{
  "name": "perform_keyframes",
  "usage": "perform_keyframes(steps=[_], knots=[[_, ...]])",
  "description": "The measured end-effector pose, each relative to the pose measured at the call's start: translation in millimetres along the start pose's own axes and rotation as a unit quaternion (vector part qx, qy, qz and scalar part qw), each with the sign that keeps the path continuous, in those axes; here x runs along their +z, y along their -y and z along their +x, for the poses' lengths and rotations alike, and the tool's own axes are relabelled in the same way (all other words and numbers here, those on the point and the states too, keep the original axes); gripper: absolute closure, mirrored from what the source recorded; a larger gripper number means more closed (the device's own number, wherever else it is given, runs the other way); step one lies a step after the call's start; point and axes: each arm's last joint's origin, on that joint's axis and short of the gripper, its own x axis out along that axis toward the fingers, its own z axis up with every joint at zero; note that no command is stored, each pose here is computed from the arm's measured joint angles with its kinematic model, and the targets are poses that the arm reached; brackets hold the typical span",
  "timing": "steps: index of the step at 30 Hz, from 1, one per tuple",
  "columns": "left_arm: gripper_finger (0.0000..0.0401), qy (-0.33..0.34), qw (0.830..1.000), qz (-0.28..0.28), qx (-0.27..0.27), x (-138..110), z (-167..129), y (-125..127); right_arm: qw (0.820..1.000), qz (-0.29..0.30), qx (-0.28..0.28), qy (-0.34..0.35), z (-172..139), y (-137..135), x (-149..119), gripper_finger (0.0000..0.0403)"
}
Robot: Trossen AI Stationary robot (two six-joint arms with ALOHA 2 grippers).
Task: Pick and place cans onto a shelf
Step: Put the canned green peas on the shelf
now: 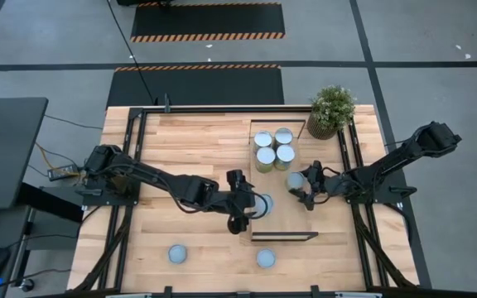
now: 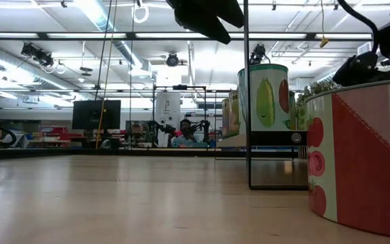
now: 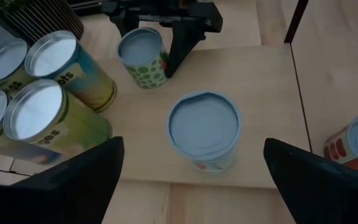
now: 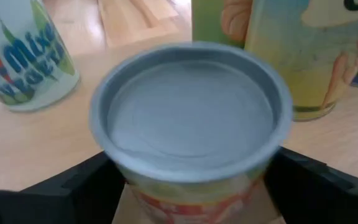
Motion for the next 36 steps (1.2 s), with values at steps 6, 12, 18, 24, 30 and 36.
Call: perform_keyframes(steps=[6, 12, 18, 24, 30, 36], knots=[[0.001, -0.006, 1.0, 0.001, 0.001, -1.2, 0.0, -0.2, 1.0, -0.011, -0.012, -0.015, 3.2, -5.0, 9.6, 0.0032], [0.001, -0.019, 1.0, 0.003, 0.002, -4.0, 0.0, -0.7, 0.996, -0.02, -0.037, -0.074, 5.4, -13.4, 26.3, 0.0031], [0.001, -0.029, 1.0, 0.001, -0.004, -5.8, -0.2, -0.2, 0.992, -0.025, -0.038, -0.117, 3.6, -23.1, 49.9, 0.0031], [0.001, -0.033, 0.999, 0.004, -0.004, -6.7, -0.5, 0.1, 0.991, -0.036, -0.025, -0.127, 0.8, -31.5, 73.0, 0.0031], [0.001, -0.041, 0.999, 0.006, -0.003, -8.3, -0.6, -0.2, 0.988, -0.061, -0.026, -0.142, -3.6, -35.6, 89.6, 0.0031], [0.001, -0.047, 0.999, 0.007, -0.002, -9.7, -0.7, -0.4, 0.984, -0.074, -0.031, -0.161, -12.1, -40.2, 108.6, 0.0034]])
